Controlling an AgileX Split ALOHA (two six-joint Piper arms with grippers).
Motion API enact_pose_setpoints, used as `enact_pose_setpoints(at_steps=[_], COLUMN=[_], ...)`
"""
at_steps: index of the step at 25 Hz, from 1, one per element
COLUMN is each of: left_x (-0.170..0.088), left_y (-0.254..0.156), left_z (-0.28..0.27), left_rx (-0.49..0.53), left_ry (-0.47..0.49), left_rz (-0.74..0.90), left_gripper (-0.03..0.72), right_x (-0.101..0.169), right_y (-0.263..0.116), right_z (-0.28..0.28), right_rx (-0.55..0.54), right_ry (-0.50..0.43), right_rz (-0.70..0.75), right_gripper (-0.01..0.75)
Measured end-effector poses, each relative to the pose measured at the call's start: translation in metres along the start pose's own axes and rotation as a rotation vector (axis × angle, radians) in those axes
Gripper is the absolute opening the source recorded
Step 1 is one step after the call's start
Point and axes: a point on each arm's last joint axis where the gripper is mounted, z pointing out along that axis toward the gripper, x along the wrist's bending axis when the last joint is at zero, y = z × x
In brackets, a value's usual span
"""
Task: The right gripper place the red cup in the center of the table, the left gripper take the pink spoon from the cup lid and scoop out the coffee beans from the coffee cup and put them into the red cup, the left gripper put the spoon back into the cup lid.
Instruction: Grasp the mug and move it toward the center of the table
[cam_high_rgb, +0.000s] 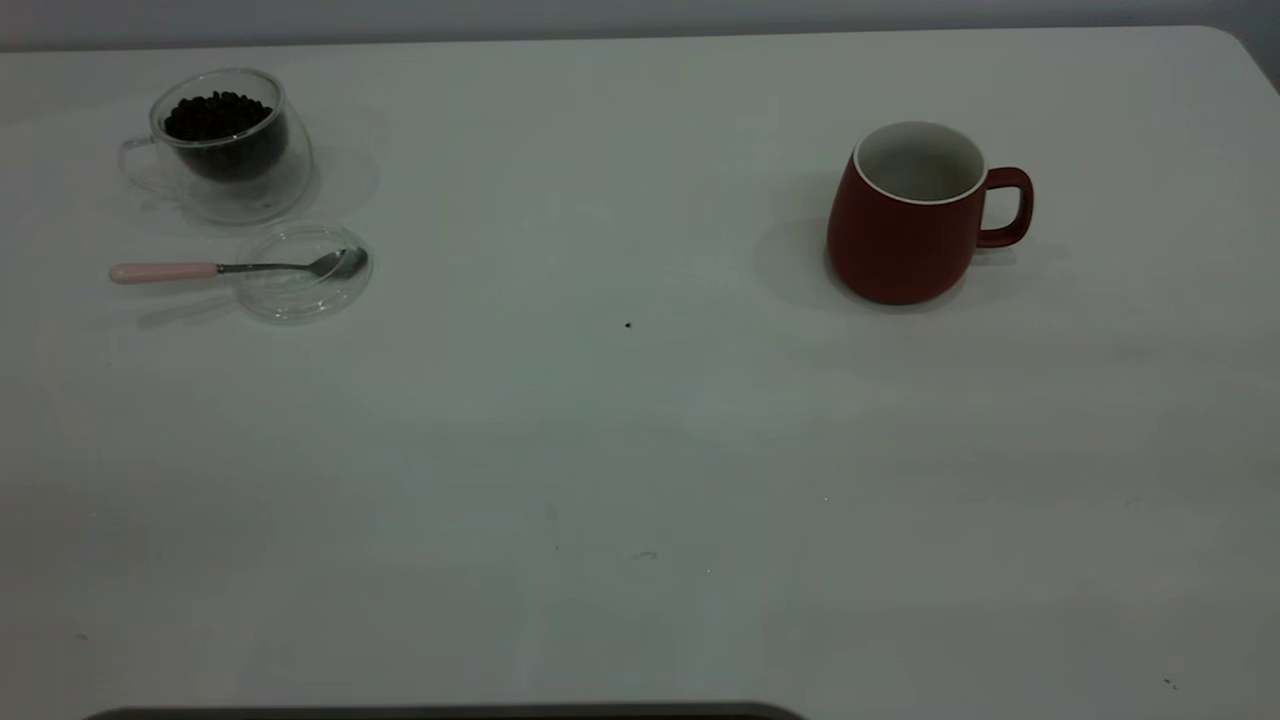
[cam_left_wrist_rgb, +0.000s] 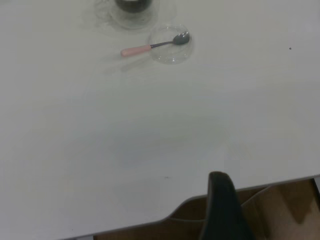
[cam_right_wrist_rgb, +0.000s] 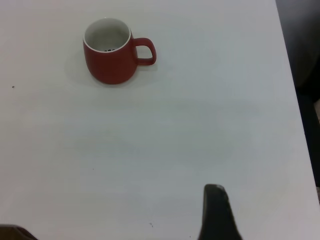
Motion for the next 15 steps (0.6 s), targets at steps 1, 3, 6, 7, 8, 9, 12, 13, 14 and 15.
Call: enact_pose_setpoints(at_steps=[1, 3, 6, 7, 8, 9, 12, 13, 14, 15], left_x=[0.0000, 0.0000, 0.0000, 0.0000, 0.0000, 0.0000, 0.0000, 0.0000, 0.0000, 0.0000], left_y=[0.0000, 0.0000, 0.0000, 0.0000, 0.0000, 0.0000, 0.0000, 0.0000, 0.0000, 0.0000], left_z=[0.0000, 0.0000, 0.0000, 0.0000, 0.0000, 0.0000, 0.0000, 0.0000, 0.0000, 0.0000], left_rx=[0.000, 0.000, 0.000, 0.000, 0.000, 0.000, 0.000, 0.000, 0.000, 0.000], left_ry=[0.000, 0.000, 0.000, 0.000, 0.000, 0.000, 0.000, 0.000, 0.000, 0.000], left_rz=[0.000, 0.001, 0.001, 0.001, 0.001, 0.001, 0.001, 0.001, 0.001, 0.001], left_gripper=[0.527, 0.527, 0.527, 0.527, 0.527, 0.527, 0.527, 0.527, 0.527, 0.527], right_x=[0.0000, 0.0000, 0.0000, 0.0000, 0.0000, 0.0000, 0.0000, 0.0000, 0.0000, 0.0000], right_y=[0.0000, 0.0000, 0.0000, 0.0000, 0.0000, 0.0000, 0.0000, 0.0000, 0.0000, 0.0000], right_z=[0.0000, 0.0000, 0.0000, 0.0000, 0.0000, 0.0000, 0.0000, 0.0000, 0.0000, 0.0000], right_rx=[0.000, 0.000, 0.000, 0.000, 0.000, 0.000, 0.000, 0.000, 0.000, 0.000], right_ry=[0.000, 0.000, 0.000, 0.000, 0.000, 0.000, 0.000, 0.000, 0.000, 0.000], right_rz=[0.000, 0.000, 0.000, 0.000, 0.000, 0.000, 0.000, 0.000, 0.000, 0.000], right_gripper=[0.531, 0.531, 0.531, 0.531, 0.531, 0.531, 0.531, 0.531, 0.531, 0.531])
